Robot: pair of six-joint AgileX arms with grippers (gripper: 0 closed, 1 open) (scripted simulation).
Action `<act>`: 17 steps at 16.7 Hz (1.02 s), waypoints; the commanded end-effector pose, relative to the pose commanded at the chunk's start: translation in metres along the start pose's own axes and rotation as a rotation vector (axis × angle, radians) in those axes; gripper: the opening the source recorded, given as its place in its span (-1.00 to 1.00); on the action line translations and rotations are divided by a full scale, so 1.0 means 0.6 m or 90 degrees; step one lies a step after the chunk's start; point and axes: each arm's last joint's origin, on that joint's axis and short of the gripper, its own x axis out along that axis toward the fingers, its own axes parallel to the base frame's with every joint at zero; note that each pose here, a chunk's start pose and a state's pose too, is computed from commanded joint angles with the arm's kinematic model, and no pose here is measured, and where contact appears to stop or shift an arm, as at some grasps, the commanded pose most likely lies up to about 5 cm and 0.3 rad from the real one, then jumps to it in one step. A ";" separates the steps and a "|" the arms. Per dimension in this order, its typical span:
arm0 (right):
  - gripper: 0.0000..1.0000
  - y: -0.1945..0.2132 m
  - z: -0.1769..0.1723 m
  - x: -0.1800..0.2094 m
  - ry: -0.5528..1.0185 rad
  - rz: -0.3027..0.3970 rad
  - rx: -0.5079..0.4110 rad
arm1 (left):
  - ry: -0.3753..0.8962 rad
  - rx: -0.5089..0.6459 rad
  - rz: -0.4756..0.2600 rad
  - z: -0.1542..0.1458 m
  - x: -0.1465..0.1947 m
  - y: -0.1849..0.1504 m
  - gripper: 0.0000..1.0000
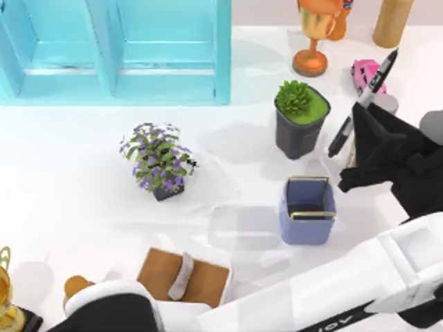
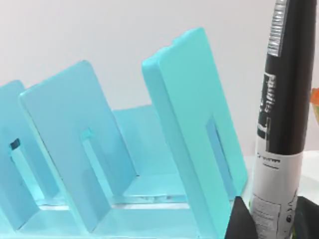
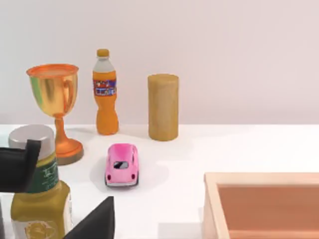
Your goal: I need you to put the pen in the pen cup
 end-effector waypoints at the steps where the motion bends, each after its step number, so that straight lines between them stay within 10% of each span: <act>1: 1.00 0.000 0.000 0.000 0.000 0.000 0.000 | 0.000 -0.005 0.003 0.001 0.001 0.001 -1.00; 5: 1.00 0.000 0.000 0.000 0.000 0.000 0.000 | 0.000 -0.006 0.004 0.001 0.001 0.002 -1.00; 17: 1.00 0.000 0.000 0.000 0.000 0.000 0.000 | 0.000 -0.006 0.004 0.001 0.001 0.002 0.81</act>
